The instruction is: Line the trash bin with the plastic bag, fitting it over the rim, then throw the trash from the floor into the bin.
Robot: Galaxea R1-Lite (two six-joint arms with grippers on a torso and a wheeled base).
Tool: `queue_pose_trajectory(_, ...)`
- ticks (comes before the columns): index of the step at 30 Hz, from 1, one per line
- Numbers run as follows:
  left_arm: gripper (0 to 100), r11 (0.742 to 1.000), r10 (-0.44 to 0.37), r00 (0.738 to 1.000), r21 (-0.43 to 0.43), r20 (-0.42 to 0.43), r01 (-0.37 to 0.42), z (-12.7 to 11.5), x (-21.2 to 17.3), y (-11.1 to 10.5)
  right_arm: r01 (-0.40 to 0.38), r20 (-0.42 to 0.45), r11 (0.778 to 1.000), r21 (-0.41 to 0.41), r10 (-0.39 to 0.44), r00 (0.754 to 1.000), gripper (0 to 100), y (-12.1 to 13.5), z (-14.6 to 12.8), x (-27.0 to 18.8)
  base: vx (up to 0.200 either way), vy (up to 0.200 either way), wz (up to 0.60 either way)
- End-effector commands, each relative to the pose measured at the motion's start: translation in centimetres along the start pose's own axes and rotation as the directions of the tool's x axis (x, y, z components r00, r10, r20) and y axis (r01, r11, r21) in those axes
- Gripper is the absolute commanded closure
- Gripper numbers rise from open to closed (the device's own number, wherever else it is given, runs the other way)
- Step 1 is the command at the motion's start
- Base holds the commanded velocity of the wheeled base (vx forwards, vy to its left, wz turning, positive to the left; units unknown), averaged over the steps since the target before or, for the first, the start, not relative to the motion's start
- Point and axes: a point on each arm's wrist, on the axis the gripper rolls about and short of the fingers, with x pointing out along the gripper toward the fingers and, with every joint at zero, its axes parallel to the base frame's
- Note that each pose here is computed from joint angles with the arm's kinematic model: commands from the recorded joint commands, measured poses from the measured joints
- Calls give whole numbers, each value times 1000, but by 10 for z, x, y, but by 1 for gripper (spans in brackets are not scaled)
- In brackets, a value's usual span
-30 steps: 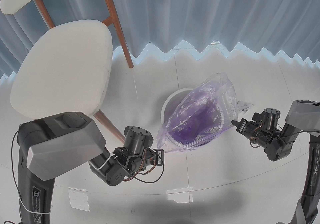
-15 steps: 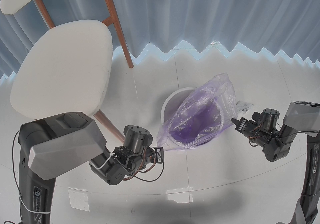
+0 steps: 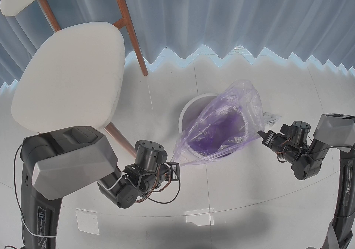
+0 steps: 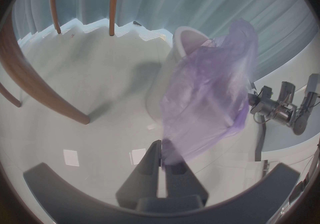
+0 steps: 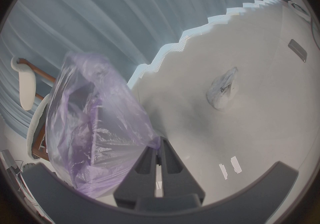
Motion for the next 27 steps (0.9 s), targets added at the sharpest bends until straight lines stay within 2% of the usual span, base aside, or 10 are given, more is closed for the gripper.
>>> queue_pose_trajectory(1, 0, 1000, 4, 1000, 5, -9, -4, -5, -2, -1, -3, -9, 1000, -2, 3, 1000, 100, 1, -2, 0, 0, 0, 0)
queue_pose_trajectory(4, 0, 1000, 4, 1000, 5, -9, -4, -5, -2, -1, -3, -9, 1000, -2, 3, 1000, 100, 1, -2, 0, 0, 0, 0)
queue_pose_trajectory(5, 0, 1000, -6, 1000, 6, 5, 6, -7, -5, -3, 1, -24, 1000, -5, -1, 1000, 0, 1, -6, -3, 0, 0, 0)
queue_pose_trajectory(10, 0, 999, -31, 998, 25, 56, 30, -13, -20, -13, -25, 5, 1000, -15, 25, 1000, 0, 11, 1, -16, 0, 0, 0)
queue_pose_trajectory(15, 0, 994, -103, 985, 61, 136, 96, -8, -63, -26, -60, 39, 998, -32, 62, 997, 0, 30, 19, -36, 0, 0, 0)
queue_pose_trajectory(18, 0, 983, -160, 965, 123, 207, 136, -2, -91, -32, -90, 55, 995, -44, 92, 994, 0, 43, 27, -46, 0, 0, 0)
queue_pose_trajectory(22, 0, 961, -213, 934, 232, 287, 148, 11, -128, -35, -118, 64, 991, -56, 122, 990, 0, 59, 33, -59, 50, 0, 0)
queue_pose_trajectory(23, 0, 961, -213, 934, 232, 287, 148, 11, -128, -35, -118, 64, 991, -56, 122, 990, 0, 59, 33, -59, 200, 0, 0)
queue_pose_trajectory(24, 0, 955, -230, 917, 258, 327, 147, 22, -142, -37, -128, 69, 990, -61, 132, 989, 0, 65, 38, -66, 200, 0, 0)
queue_pose_trajectory(27, 0, 952, -240, 901, 269, 362, 145, 33, -155, -38, -131, 73, 989, -62, 135, 988, 0, 71, 43, -74, 200, 0, 0)
